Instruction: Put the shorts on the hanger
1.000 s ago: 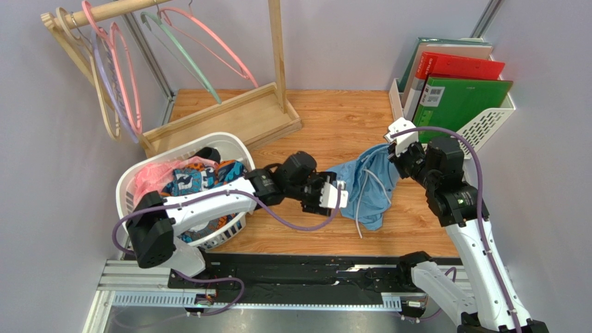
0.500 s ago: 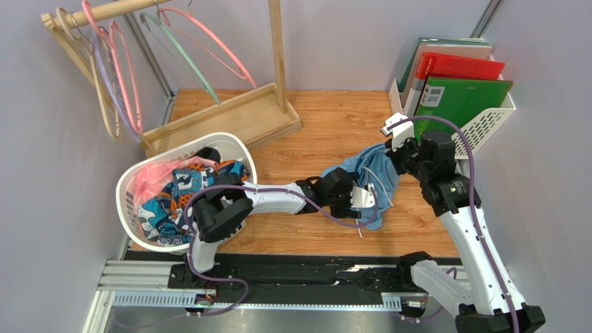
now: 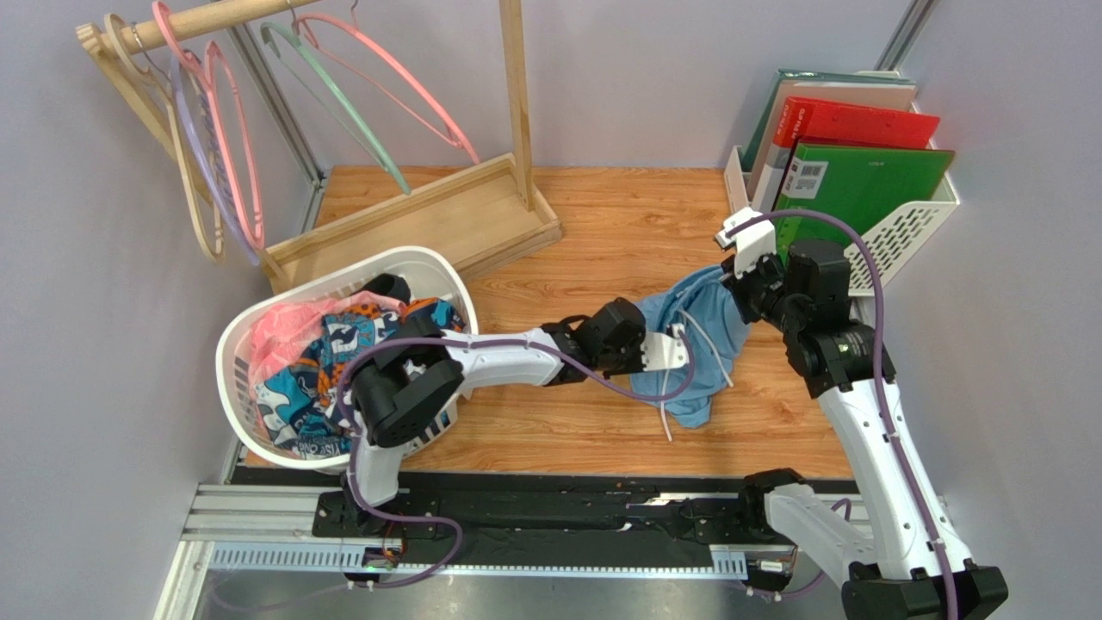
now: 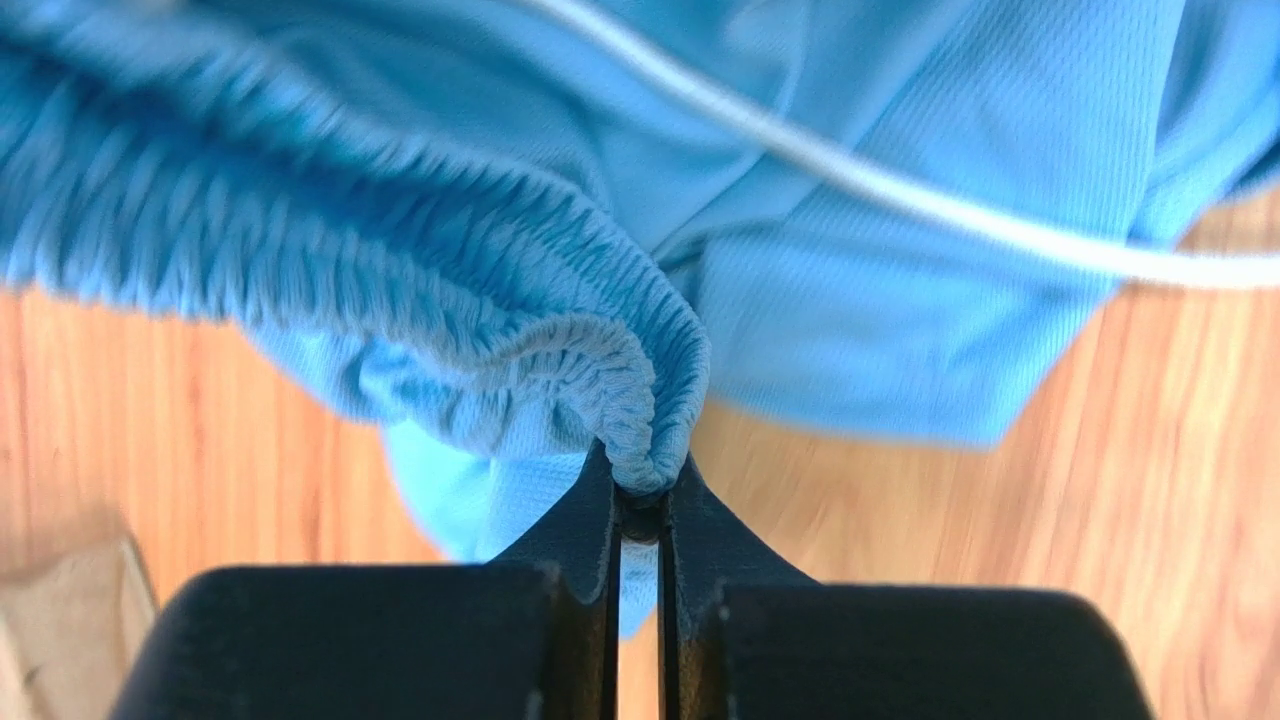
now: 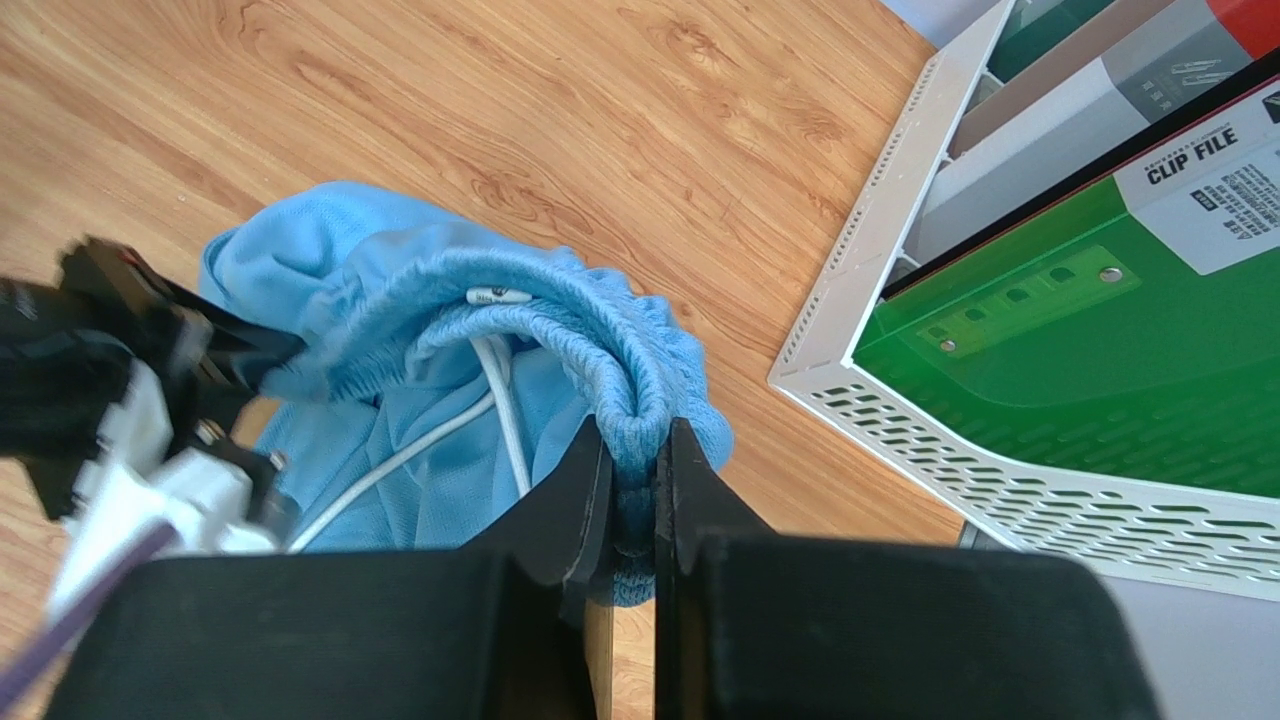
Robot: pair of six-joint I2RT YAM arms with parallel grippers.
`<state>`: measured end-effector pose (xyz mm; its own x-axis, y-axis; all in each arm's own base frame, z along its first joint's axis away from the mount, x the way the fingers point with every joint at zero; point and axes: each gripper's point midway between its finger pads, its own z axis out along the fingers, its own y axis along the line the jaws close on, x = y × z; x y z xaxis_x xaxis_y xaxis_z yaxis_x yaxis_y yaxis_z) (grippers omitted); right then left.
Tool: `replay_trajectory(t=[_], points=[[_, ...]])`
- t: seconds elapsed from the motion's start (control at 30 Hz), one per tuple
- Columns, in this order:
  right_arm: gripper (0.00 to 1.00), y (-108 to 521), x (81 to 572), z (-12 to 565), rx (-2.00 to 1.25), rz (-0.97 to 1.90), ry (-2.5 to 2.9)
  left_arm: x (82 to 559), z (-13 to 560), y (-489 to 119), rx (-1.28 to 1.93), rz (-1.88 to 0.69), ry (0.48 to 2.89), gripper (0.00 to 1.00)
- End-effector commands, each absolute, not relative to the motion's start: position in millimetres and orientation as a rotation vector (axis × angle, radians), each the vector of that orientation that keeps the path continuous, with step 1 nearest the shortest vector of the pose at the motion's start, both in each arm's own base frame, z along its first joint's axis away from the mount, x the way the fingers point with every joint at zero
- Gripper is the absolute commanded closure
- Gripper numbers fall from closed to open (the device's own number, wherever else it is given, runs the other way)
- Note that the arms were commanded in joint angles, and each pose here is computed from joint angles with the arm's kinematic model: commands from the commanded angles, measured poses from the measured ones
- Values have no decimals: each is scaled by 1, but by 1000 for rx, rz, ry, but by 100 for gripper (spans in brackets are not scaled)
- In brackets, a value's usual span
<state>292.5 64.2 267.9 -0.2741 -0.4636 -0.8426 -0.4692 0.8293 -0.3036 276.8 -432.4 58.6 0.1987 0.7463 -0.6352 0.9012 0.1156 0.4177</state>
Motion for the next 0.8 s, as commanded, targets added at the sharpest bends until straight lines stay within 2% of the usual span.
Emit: replay_trajectory(t=[0.0,0.17,0.23,0.33,0.4,0.43,0.5,0.53,0.63,0.7,0.77], points=[[100,66,296,299,-657,8,1790,276,139,-409,1568,-387,1573,100],[100,57,302,342,-637,-44,1686,277,238,-381,1424,-512,1586,100],[100,55,309,363,-655,-77,1633,296,273,-362,1339,-488,1582,100],[100,55,325,416,-654,-132,1497,321,361,-335,1202,-442,1509,100],[100,55,327,469,-627,-154,1387,325,382,-324,1214,-399,1498,100],[100,56,327,486,-619,-151,1355,328,415,-316,1179,-376,1447,100],[100,58,333,504,-620,-144,1329,323,432,-308,1212,-347,1411,100],[100,60,325,526,-623,-145,1276,318,450,-304,1218,-332,1365,100],[100,65,307,546,-651,-140,1218,299,475,-295,1232,-338,1284,100],[100,71,285,538,-724,-120,1212,279,477,-288,1268,-373,1261,100],[100,80,272,503,-819,-72,1264,259,462,-283,1320,-429,1277,100]])
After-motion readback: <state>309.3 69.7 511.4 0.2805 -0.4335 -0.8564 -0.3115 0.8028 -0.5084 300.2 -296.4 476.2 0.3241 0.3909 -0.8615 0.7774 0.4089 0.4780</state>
